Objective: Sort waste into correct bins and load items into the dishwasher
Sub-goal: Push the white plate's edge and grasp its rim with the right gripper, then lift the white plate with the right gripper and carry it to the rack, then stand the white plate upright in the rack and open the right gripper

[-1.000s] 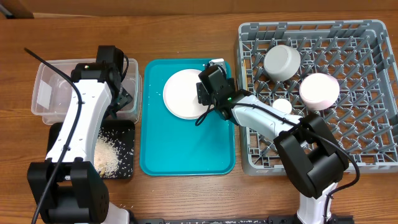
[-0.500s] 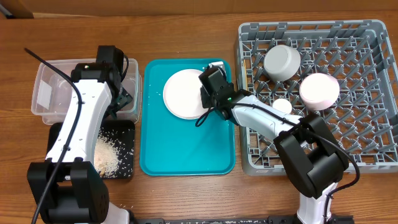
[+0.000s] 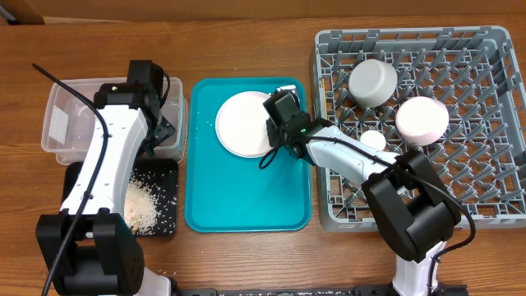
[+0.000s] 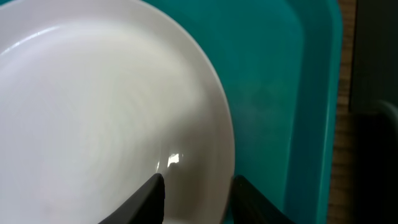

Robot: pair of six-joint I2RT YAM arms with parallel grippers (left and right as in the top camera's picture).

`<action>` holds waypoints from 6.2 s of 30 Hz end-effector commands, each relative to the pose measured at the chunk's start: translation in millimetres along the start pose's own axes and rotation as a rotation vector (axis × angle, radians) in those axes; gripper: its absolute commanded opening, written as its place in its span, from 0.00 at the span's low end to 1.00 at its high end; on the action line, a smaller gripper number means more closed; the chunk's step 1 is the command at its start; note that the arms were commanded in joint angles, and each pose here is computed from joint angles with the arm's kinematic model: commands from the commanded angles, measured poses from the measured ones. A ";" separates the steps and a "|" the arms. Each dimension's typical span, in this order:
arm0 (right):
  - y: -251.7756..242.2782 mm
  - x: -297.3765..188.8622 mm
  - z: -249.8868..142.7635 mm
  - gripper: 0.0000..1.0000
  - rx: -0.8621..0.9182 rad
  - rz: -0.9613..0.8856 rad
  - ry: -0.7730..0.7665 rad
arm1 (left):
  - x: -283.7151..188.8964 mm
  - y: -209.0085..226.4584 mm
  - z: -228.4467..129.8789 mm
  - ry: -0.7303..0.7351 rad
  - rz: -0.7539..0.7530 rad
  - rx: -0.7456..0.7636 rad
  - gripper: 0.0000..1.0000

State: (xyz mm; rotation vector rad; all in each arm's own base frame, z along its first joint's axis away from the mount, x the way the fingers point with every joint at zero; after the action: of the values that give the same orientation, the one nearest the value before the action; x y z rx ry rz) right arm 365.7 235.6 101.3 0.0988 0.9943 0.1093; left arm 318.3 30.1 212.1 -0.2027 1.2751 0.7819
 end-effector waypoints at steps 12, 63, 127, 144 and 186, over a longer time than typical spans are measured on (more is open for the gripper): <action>22.6 -4.1 -33.7 0.44 -0.007 0.282 0.290 | -0.7 -0.8 2.9 -0.014 0.014 -0.005 1.00; 21.9 -2.6 2.3 0.04 0.043 0.054 -0.016 | -0.8 -0.8 3.0 -0.014 0.014 -0.005 1.00; -86.7 -171.1 73.3 0.04 -0.389 -0.691 -0.317 | -0.8 -0.8 3.0 -0.014 0.014 -0.005 1.00; -72.6 -163.7 75.5 1.00 -0.230 -0.470 -0.365 | -0.8 -0.8 3.0 -0.014 0.014 -0.005 1.00; -30.8 -158.9 69.8 1.00 -0.277 0.061 -0.288 | -0.8 -0.8 3.0 -0.014 0.014 -0.005 1.00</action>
State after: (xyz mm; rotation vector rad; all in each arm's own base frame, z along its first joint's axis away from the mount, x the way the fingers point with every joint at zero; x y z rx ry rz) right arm 341.6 186.6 255.6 -0.1087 0.7162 0.3119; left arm 318.3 30.1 212.1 -0.2027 1.2751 0.7819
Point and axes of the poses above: each gripper's point midway between its finger pads, its own x axis out along the fingers, its own y axis along the line the jaws close on, z = x × y, the point moved 9 cm from there along -x, back along the fingers, and after that the axes turned 9 degrees about x, right-handed, at the moved point
